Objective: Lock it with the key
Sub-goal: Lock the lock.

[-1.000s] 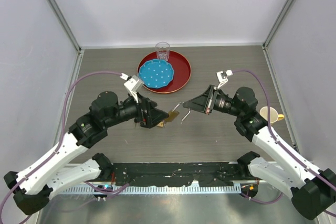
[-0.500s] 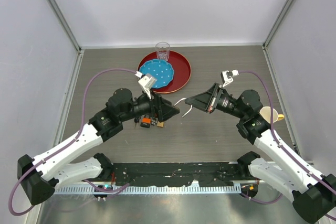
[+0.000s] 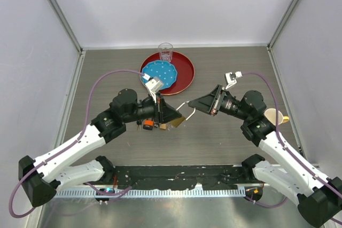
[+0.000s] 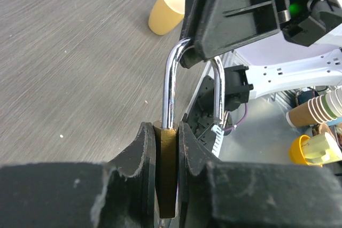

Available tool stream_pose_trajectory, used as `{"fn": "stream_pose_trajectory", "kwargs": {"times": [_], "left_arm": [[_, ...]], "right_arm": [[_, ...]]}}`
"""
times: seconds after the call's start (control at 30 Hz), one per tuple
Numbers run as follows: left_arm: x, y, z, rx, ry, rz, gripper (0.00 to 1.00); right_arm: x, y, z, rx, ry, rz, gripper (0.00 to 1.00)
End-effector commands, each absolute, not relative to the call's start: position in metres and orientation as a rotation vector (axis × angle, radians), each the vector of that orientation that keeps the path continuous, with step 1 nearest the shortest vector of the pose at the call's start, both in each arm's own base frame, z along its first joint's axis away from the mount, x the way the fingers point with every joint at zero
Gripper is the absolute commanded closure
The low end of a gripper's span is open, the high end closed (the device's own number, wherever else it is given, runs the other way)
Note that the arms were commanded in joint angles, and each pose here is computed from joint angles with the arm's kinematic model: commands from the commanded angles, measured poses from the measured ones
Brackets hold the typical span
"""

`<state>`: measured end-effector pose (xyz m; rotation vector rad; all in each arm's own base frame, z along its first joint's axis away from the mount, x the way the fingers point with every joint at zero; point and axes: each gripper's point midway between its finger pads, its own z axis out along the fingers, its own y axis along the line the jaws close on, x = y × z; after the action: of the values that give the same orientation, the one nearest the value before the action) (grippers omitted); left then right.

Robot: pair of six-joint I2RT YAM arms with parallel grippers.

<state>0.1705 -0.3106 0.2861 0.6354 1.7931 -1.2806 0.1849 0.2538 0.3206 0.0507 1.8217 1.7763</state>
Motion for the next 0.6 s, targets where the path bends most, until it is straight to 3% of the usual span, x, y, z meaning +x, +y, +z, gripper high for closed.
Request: {"fn": "stream_pose_trajectory", "kwargs": {"times": [0.0,0.17,0.57], "left_arm": [[0.169,-0.302,0.317,0.645,1.764,-1.248,1.0],[0.156,-0.304,0.314,0.754,1.83,-1.273,1.0],[0.144,-0.308,0.323,0.825,1.809,-1.331,1.0]], "right_arm": [[0.168,0.256,0.366,-0.232,1.638,1.757,0.67],[0.155,0.262,0.369,-0.387,1.614,1.793,0.54],[0.169,0.273,0.32,-0.487,1.833,1.698,0.56]]}}
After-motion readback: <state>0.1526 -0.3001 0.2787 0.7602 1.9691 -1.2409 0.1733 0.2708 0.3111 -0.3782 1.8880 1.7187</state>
